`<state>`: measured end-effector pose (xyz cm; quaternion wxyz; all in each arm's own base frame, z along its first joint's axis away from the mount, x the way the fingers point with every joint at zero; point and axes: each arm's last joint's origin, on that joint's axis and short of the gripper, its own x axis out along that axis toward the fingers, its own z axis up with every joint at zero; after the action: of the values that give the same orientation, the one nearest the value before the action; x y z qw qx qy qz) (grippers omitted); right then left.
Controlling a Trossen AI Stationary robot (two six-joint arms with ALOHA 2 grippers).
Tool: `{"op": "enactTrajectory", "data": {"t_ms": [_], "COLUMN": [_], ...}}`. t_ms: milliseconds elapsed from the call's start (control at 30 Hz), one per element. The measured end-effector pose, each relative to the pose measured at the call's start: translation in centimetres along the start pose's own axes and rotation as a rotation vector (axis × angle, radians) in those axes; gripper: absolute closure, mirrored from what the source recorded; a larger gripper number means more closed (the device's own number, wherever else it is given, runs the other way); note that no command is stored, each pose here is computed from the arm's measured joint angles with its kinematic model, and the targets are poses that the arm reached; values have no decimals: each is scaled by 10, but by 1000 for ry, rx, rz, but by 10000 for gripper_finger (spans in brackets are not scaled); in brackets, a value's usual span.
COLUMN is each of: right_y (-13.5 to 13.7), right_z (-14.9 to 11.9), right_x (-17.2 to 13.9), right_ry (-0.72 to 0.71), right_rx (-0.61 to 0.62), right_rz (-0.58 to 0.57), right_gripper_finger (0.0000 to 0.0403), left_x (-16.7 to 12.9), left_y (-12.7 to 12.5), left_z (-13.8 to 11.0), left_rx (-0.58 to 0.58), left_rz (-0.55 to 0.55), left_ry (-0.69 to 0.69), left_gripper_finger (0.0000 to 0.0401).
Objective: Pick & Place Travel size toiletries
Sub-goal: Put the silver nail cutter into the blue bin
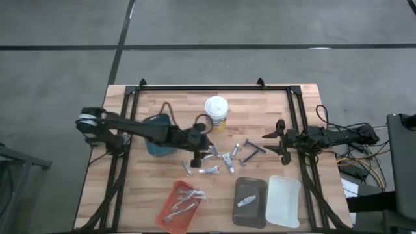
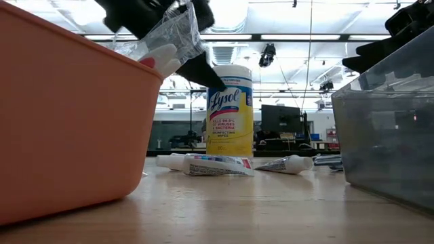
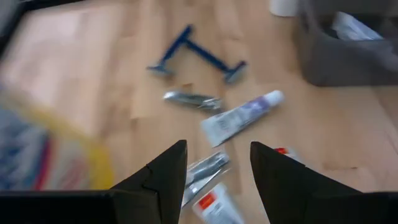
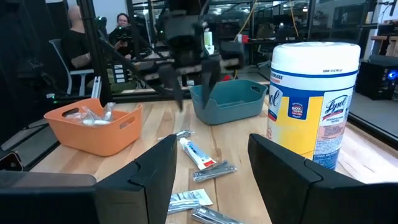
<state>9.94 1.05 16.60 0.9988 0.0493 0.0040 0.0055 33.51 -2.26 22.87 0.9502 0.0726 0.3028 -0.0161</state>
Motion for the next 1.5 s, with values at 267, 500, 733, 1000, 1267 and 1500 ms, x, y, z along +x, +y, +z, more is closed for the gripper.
{"op": "enactTrajectory", "data": {"t_ms": [267,500,733,1000,1267,1500], "right_y": [0,0,0,0,0,0], "right_z": [0,0,0,0,0,0], "right_x": [0,0,0,0,0,0], "right_ry": [0,0,0,-1,0,0], "right_rx": [-3,-2,-2,0,2,2], "right_rz": [0,0,0,0,0,0], "right_gripper_finger": [207,207,207,207,207,207], "left_x": [53,74,90,108,110,110], "left_y": [-3,-4,-3,3,6,5], "left_z": [13,15,7,-10,-22,-23], "left_rx": [191,286,296,284,238,163], "left_rz": [-53,-101,-107,-106,-103,-115], "left_ry": [102,282,317,374,401,413], "left_gripper_finger": [220,220,220,220,229,299]}}
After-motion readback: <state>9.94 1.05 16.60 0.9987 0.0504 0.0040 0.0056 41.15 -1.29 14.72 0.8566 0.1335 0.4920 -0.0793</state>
